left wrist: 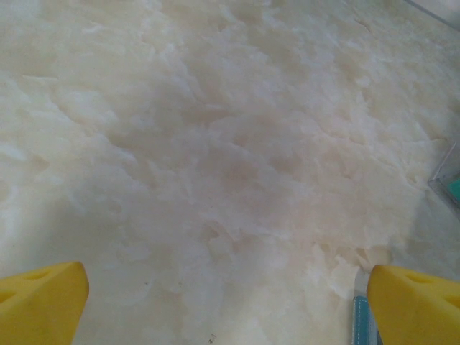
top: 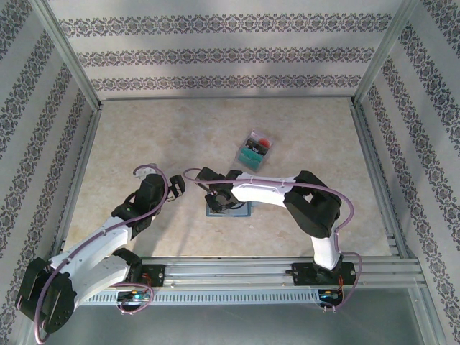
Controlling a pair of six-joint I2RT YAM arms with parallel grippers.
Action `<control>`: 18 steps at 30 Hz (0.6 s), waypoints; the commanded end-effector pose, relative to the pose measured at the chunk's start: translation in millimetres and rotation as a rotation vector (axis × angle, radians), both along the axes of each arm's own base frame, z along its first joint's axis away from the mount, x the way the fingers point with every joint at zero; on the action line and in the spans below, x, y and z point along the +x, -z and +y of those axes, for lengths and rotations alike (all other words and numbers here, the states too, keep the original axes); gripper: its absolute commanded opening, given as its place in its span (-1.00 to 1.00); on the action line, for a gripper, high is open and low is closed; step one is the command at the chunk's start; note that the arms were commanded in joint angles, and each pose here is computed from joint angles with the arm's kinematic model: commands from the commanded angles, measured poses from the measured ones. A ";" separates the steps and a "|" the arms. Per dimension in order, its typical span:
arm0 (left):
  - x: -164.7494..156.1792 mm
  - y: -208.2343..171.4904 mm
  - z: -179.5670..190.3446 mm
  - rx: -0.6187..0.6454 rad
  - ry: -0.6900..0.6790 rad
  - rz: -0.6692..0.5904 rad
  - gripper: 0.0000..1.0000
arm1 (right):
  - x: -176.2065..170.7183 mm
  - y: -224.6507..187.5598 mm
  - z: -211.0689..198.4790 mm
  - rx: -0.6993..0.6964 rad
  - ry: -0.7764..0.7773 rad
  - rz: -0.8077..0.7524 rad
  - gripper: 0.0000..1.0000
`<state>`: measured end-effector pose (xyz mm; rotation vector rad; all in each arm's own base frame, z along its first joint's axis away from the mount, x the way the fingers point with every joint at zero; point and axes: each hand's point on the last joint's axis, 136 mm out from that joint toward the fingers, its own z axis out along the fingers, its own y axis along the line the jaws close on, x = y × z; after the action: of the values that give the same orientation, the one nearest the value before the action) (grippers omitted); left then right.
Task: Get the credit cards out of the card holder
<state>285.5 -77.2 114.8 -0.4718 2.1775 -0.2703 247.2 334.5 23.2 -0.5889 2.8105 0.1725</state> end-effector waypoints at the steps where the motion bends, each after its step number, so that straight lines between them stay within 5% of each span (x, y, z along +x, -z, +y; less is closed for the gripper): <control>1: -4.6 3.8 6.5 0.001 -0.019 0.019 0.99 | -2.4 -6.0 -11.8 -0.056 0.000 -0.031 -0.33; 18: -3.3 -9.6 1.9 0.005 0.021 -0.001 0.99 | 5.9 -18.5 -60.4 -0.164 0.084 -0.110 -0.15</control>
<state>282.0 -76.9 117.6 -0.4627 2.1790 -0.2792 253.0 294.1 36.2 -0.5478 2.7535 -0.0385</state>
